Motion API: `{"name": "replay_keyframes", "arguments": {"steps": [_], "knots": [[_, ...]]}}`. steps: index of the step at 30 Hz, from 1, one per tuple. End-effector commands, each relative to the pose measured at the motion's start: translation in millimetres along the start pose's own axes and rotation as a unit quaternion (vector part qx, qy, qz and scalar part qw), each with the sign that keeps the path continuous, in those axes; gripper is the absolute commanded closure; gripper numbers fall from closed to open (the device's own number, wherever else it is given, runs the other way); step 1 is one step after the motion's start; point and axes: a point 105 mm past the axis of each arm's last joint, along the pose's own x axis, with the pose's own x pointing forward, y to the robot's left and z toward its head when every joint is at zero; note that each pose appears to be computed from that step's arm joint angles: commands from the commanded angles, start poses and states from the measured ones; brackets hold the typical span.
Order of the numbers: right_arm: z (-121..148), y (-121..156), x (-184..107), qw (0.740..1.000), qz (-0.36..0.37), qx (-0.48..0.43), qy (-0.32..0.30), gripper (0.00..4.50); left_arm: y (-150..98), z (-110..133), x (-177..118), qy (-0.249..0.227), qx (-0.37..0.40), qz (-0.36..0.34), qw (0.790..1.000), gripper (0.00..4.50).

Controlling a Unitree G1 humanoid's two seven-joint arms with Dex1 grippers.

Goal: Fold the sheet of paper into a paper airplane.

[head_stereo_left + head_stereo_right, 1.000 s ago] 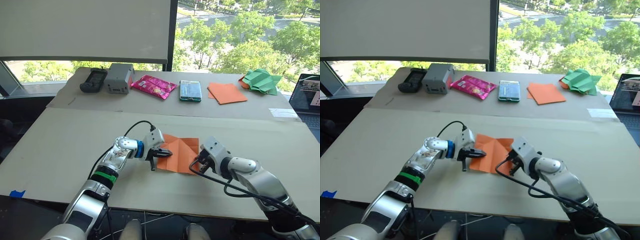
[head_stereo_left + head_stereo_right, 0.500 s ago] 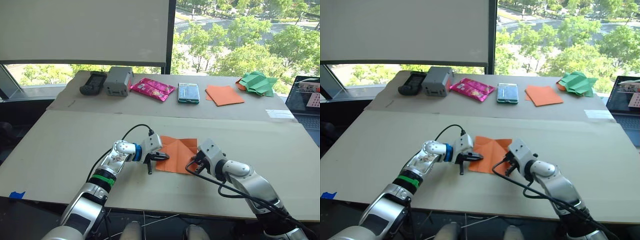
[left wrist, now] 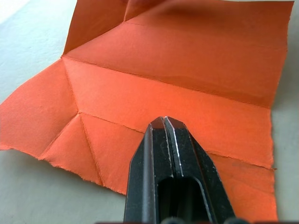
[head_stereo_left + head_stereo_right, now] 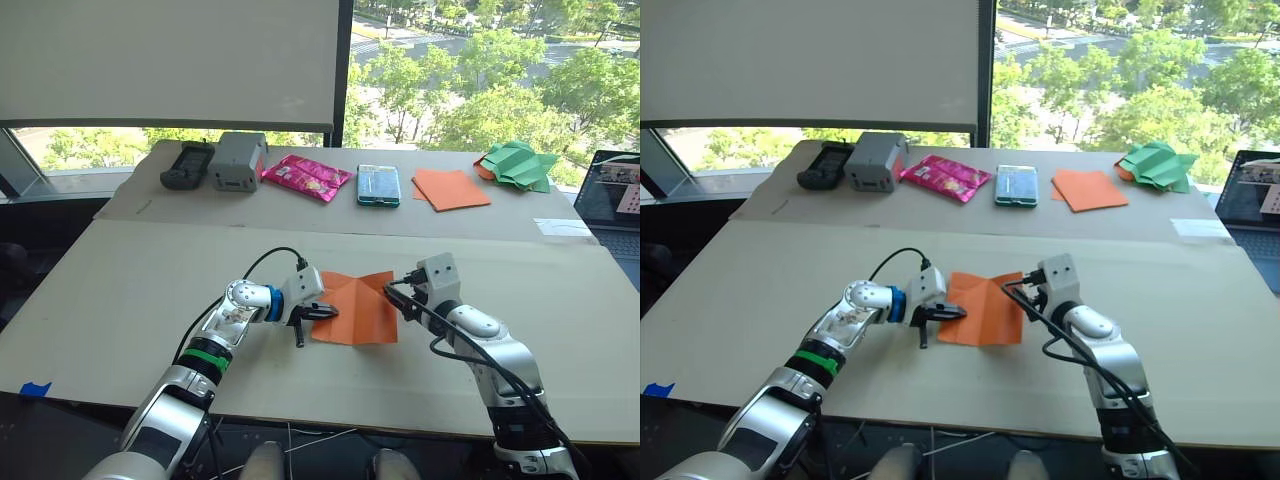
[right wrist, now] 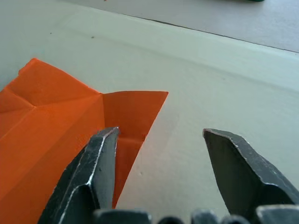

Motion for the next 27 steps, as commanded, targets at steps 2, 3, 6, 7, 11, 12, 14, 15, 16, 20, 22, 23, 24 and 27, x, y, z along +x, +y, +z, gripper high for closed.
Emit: {"name": "replay_keyframes", "arguments": {"steps": [2, 3, 6, 7, 11, 12, 14, 15, 16, 20, 22, 23, 24, 27], "knots": [[14, 7, 0, 1.000, 0.015, 0.004, -0.027, 1.21, -4, -23, -2, 0.041, -0.020, 0.000, 0.999, 4.50], [14, 10, 0, 0.999, 0.021, 0.003, -0.027, 1.21, -4, -23, -2, 0.041, -0.020, 0.000, 0.999, 4.50], [14, 12, 2, 0.999, 0.025, 0.004, -0.028, 1.45, -4, -23, -2, 0.041, -0.020, 0.000, 0.999, 4.50], [14, 12, 3, 0.999, 0.024, 0.006, -0.028, 1.73, -4, -23, -2, 0.042, -0.020, 0.000, 0.999, 4.50], [14, 14, 3, 0.999, 0.031, 0.000, -0.029, 3.07, -3, -23, -2, 0.041, -0.020, 0.000, 0.999, 4.50], [14, 15, 3, 0.999, 0.032, 0.000, -0.030, 3.44, -3, -23, -2, 0.041, -0.020, 0.000, 0.999, 4.50], [14, 16, 4, 0.999, 0.034, 0.000, -0.031, 4.14, -3, -23, -3, 0.042, -0.020, 0.001, 0.999, 4.50], [14, 16, 4, 0.999, 0.035, 0.000, -0.031, 4.48, -3, -23, -3, 0.042, -0.020, 0.001, 0.999, 4.50], [14, 17, 4, 0.999, 0.038, -0.004, -0.030, 4.48, -2, -23, -3, 0.042, -0.020, 0.002, 0.999, 4.50], [16, 26, 1, 0.997, 0.055, -0.034, -0.034, 4.48, 1, -20, -8, 0.039, -0.020, 0.008, 0.999, 4.50], [21, 33, -3, 0.995, 0.066, -0.058, -0.046, 4.48, 3, -18, -13, 0.036, -0.020, 0.012, 0.999, 4.50], [26, 39, -7, 0.992, 0.075, -0.084, -0.060, 4.48, 4, -16, -16, 0.033, -0.019, 0.014, 0.999, 4.50], [30, 46, -11, 0.988, 0.084, -0.109, -0.072, 4.48, 4, -14, -20, 0.030, -0.019, 0.016, 0.999, 4.50], [33, 68, -21, 0.972, 0.111, -0.188, -0.091, 4.48, 1, -10, -34, 0.024, -0.020, 0.017, 0.999, 4.50]]}}
